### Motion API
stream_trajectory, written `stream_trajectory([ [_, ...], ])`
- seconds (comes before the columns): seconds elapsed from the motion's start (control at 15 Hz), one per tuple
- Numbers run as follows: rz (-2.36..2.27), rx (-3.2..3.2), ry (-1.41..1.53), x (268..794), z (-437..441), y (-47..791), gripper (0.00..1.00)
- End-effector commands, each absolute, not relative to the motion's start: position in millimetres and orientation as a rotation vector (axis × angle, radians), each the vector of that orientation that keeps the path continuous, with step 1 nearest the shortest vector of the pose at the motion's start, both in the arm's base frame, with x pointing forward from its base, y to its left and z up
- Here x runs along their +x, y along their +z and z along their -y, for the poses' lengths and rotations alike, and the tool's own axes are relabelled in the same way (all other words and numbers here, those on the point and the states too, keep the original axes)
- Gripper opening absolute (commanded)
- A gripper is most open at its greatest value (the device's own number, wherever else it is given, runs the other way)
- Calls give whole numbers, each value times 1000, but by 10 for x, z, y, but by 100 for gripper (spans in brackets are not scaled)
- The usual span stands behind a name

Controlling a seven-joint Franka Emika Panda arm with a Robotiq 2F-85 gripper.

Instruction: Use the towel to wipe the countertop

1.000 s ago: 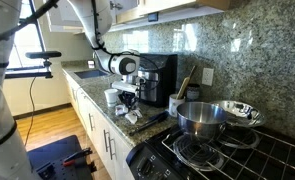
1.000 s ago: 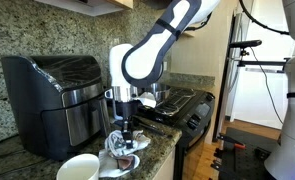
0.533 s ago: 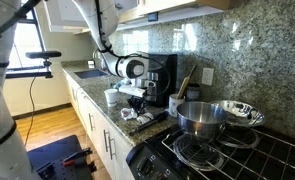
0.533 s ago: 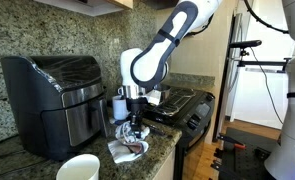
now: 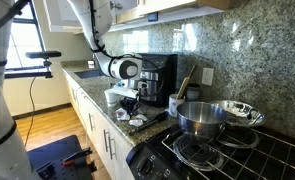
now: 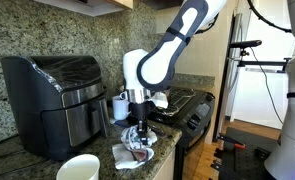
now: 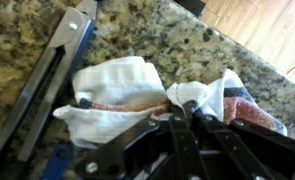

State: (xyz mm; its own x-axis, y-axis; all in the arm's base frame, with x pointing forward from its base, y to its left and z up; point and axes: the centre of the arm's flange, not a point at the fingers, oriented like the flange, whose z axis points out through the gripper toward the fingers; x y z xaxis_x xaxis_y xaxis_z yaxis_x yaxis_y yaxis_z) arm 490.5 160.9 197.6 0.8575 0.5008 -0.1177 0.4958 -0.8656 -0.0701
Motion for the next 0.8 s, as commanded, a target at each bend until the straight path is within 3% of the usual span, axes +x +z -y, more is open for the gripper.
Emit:
stream_trajectory([
  [0.0,952,-2923,237,4629,-1885,1992,5],
  [0.4,1051,-2887,174,4721,-2315,2051,5],
  [0.73,926,-2974,100,5060,-2009,2211,5],
])
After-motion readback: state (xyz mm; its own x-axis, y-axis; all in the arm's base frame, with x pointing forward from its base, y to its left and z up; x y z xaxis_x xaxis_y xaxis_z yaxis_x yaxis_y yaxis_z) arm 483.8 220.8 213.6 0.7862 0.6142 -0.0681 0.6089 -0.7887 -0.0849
